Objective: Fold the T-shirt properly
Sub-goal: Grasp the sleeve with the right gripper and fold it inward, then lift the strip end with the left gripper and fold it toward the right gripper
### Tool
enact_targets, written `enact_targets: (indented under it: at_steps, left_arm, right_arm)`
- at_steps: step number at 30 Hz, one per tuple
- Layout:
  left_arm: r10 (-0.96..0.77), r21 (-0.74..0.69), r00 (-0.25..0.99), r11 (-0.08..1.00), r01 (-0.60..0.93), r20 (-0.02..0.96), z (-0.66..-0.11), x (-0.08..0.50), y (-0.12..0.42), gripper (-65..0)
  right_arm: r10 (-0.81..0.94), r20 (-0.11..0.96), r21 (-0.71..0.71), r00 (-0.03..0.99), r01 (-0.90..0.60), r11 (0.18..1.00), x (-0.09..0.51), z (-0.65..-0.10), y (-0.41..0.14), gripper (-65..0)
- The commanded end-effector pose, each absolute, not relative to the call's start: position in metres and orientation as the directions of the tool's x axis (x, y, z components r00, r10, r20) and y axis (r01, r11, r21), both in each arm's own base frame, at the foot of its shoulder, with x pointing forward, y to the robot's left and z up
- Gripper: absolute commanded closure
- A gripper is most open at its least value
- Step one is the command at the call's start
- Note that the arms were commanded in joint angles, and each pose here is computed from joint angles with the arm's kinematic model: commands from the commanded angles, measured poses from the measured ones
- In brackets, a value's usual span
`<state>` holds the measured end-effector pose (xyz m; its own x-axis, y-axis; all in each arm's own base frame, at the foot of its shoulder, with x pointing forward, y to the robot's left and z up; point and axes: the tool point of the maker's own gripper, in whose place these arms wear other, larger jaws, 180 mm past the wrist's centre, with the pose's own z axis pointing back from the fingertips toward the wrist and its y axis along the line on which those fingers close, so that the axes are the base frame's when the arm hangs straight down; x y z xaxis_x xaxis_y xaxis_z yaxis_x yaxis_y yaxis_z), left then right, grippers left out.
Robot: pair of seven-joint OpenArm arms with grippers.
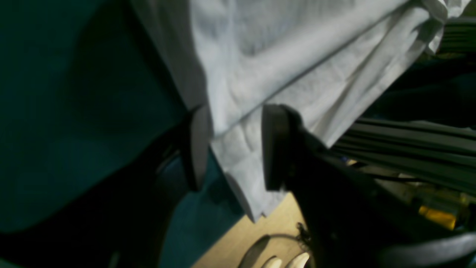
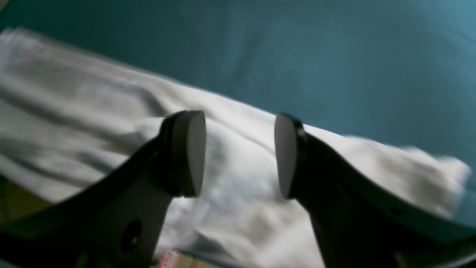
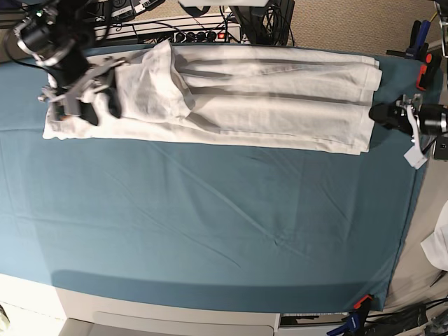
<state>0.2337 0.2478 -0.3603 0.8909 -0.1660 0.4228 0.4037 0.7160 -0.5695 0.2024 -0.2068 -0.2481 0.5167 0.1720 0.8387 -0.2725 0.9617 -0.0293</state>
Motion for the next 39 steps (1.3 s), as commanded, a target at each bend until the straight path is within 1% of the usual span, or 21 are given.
enact_targets:
  at_steps: [1,4,5,6,7,10,13,15,21,23,25,26,29,31,35,39]
  left_arm:
    - [-0.159,-0.553,0.876,0.721,0.418,0.455,-0.348,0.24,0.255,-25.0]
    - [-0.147,-0.565,0.888,0.723,0.397,0.436,-0.354,0.23,0.256,-25.0]
    - [-0.169,-0.544,0.899,0.745,0.385,0.404,-0.363,0.224,0.261,-25.1]
    - [-0.172,-0.53,0.916,0.77,0.354,0.362,-0.372,0.218,0.265,-26.5]
    - [-0.157,-0.524,0.924,0.785,0.33,0.348,-0.378,0.217,0.266,-27.6]
    - [-0.13,-0.551,0.929,0.774,0.313,0.346,-0.385,0.216,0.253,-28.2]
    - [-0.105,-0.586,0.928,0.748,0.31,0.357,-0.39,0.217,0.236,-28.1]
    - [-0.077,-0.61,0.929,0.734,0.298,0.361,-0.393,0.219,0.225,-28.1]
    - [-0.041,-0.658,0.929,0.695,0.291,0.369,-0.395,0.219,0.204,-27.7]
    - [-0.036,-0.669,0.926,0.681,0.298,0.375,-0.392,0.22,0.201,-25.2]
    - [-0.037,-0.675,0.923,0.671,0.306,0.382,-0.389,0.222,0.2,-20.1]
    - [-0.036,-0.676,0.921,0.669,0.31,0.387,-0.388,0.223,0.2,-15.9]
    - [-0.032,-0.685,0.913,0.65,0.328,0.407,-0.382,0.225,0.198,0.0]
    - [-0.037,-0.701,0.904,0.618,0.356,0.427,-0.376,0.224,0.193,0.0]
    - [-0.068,-0.681,0.881,0.607,0.409,0.468,-0.37,0.226,0.188,0.0]
    - [-0.142,-0.623,0.811,0.569,0.536,0.568,-0.343,0.23,0.163,0.0]
  right_arm:
    - [0.178,0.862,-0.054,0.475,-0.263,0.963,0.205,-0.235,-0.211,-30.1]
    - [0.173,0.865,-0.086,0.471,-0.201,0.976,0.201,-0.229,-0.231,-30.1]
    - [0.172,0.865,-0.093,0.472,-0.186,0.978,0.2,-0.228,-0.236,-30.1]
    - [0.171,0.865,-0.101,0.472,-0.172,0.98,0.199,-0.226,-0.24,-30.1]
    - [0.17,0.866,-0.106,0.47,-0.16,0.981,0.198,-0.225,-0.244,-30.1]
    - [0.179,0.859,-0.138,0.48,-0.12,0.983,0.196,-0.225,-0.254,-30.1]
    - [0.144,0.848,-0.162,0.511,-0.01,0.987,0.195,-0.227,-0.275,-30.1]
    - [0.134,0.845,-0.176,0.518,0.031,0.984,0.194,-0.227,-0.282,-30.1]
    - [0.135,0.846,-0.178,0.516,0.036,0.983,0.194,-0.227,-0.283,-30.1]
    - [0.135,0.846,-0.179,0.517,0.036,0.983,0.194,-0.227,-0.284,-30.1]
    - [0.139,0.841,-0.188,0.523,0.042,0.981,0.193,-0.228,-0.285,-30.1]
    - [0.138,0.84,-0.19,0.524,0.046,0.981,0.193,-0.228,-0.286,-30.1]
    - [0.11,0.837,-0.19,0.536,0.097,0.977,0.191,-0.229,-0.294,-30.1]
    - [0.082,0.833,-0.196,0.548,0.153,0.969,0.188,-0.23,-0.304,-30.1]
    - [0.004,0.831,-0.151,0.556,0.218,0.964,0.184,-0.243,-0.314,-30.1]
    - [-0.08,0.822,-0.079,0.564,0.251,0.965,0.18,-0.265,-0.316,-30.1]
